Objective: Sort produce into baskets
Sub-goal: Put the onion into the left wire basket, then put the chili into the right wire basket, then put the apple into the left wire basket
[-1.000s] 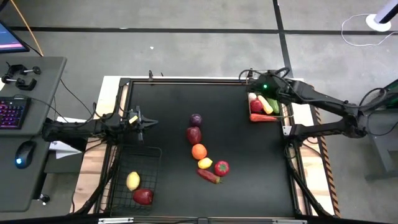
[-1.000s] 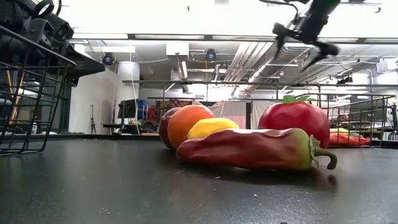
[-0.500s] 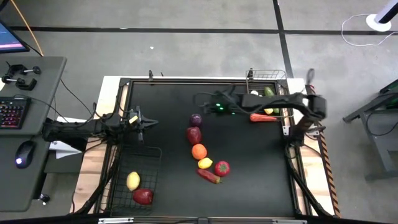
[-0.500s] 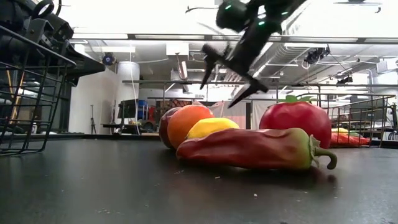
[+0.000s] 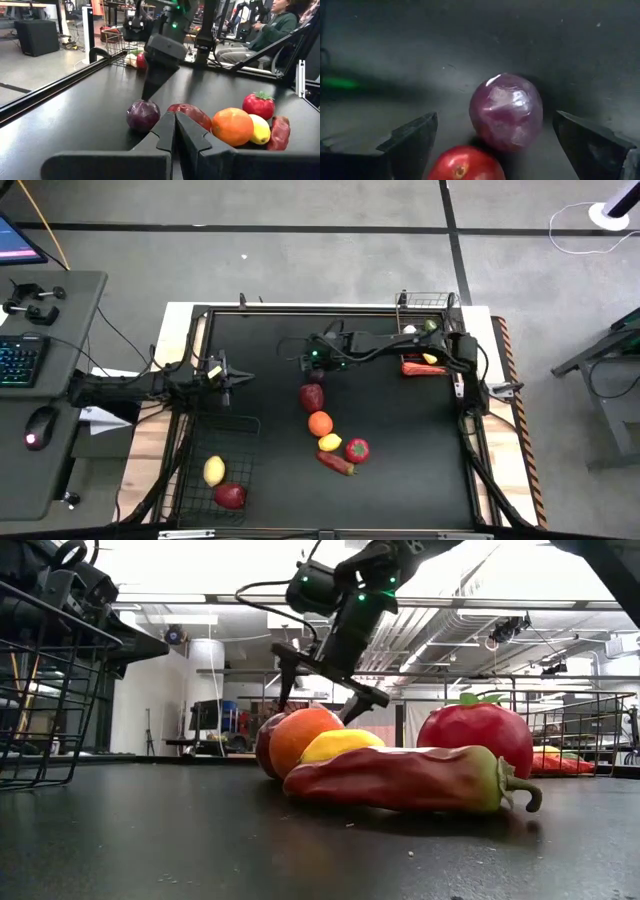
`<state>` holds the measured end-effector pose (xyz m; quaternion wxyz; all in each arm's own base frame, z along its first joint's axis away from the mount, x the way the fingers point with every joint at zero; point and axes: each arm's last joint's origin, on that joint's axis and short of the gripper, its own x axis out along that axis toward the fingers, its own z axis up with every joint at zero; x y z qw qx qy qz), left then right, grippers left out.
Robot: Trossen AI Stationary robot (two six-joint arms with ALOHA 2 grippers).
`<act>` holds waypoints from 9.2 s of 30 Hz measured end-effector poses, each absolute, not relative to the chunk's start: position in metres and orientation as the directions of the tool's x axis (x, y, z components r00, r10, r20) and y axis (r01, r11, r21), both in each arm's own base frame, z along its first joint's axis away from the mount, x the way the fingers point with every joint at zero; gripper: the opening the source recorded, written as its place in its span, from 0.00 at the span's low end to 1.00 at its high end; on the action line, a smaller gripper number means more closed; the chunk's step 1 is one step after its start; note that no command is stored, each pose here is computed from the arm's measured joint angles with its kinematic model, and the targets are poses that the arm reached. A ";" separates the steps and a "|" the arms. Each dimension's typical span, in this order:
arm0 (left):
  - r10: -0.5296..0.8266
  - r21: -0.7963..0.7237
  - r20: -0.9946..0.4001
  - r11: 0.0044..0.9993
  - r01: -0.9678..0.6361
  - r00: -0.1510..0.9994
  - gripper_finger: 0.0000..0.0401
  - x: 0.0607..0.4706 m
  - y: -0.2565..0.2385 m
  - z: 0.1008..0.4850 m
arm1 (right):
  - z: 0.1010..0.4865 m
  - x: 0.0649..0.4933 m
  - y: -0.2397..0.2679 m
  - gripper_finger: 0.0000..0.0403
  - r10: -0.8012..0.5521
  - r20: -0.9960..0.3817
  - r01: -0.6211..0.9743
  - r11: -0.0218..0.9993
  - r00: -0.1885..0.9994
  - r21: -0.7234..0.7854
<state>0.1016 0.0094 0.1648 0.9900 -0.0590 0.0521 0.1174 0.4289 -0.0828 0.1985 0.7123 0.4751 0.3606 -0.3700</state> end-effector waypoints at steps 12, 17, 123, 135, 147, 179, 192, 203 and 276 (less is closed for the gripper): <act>0.226 -0.104 -0.117 0.966 -0.238 0.967 0.00 0.102 0.009 0.165 | 0.180 0.433 -0.079 0.96 -0.254 -0.882 0.912 0.220 0.397 0.346; 0.226 -0.105 -0.117 0.966 -0.238 0.967 0.00 0.102 0.009 0.165 | 0.173 0.436 -0.080 0.96 -0.247 -0.884 0.909 0.235 0.398 0.344; 0.226 -0.105 -0.116 0.966 -0.238 0.967 0.00 0.102 0.009 0.165 | 0.296 0.559 0.062 0.88 0.304 -0.210 -0.194 0.885 0.929 0.424; 0.226 -0.105 -0.116 0.966 -0.238 0.967 0.00 0.102 0.009 0.165 | 0.357 0.460 0.020 0.88 0.066 -0.739 -0.123 0.992 0.671 -0.024; 0.226 -0.105 -0.116 0.966 -0.238 0.967 0.00 0.102 0.009 0.165 | 0.344 0.421 0.071 0.88 0.059 -0.917 -0.232 0.972 0.394 -0.038; 0.226 -0.105 -0.116 0.966 -0.238 0.967 0.00 0.102 0.009 0.165 | 0.201 0.362 0.202 0.88 0.024 -0.866 0.055 0.997 0.500 0.059; 0.226 -0.105 -0.116 0.966 -0.238 0.967 0.00 0.102 0.009 0.165 | 0.142 0.373 0.205 0.86 -0.041 -0.919 0.069 0.998 0.393 -0.015; 0.226 -0.105 -0.117 0.966 -0.238 0.967 0.00 0.102 0.009 0.165 | 0.162 0.369 0.202 0.40 -0.042 -0.928 0.035 0.999 0.369 -0.032; 0.226 -0.105 -0.116 0.965 -0.239 0.967 0.00 0.102 0.009 0.165 | 0.220 0.436 -0.002 0.70 -0.182 -0.875 0.746 0.616 0.449 0.254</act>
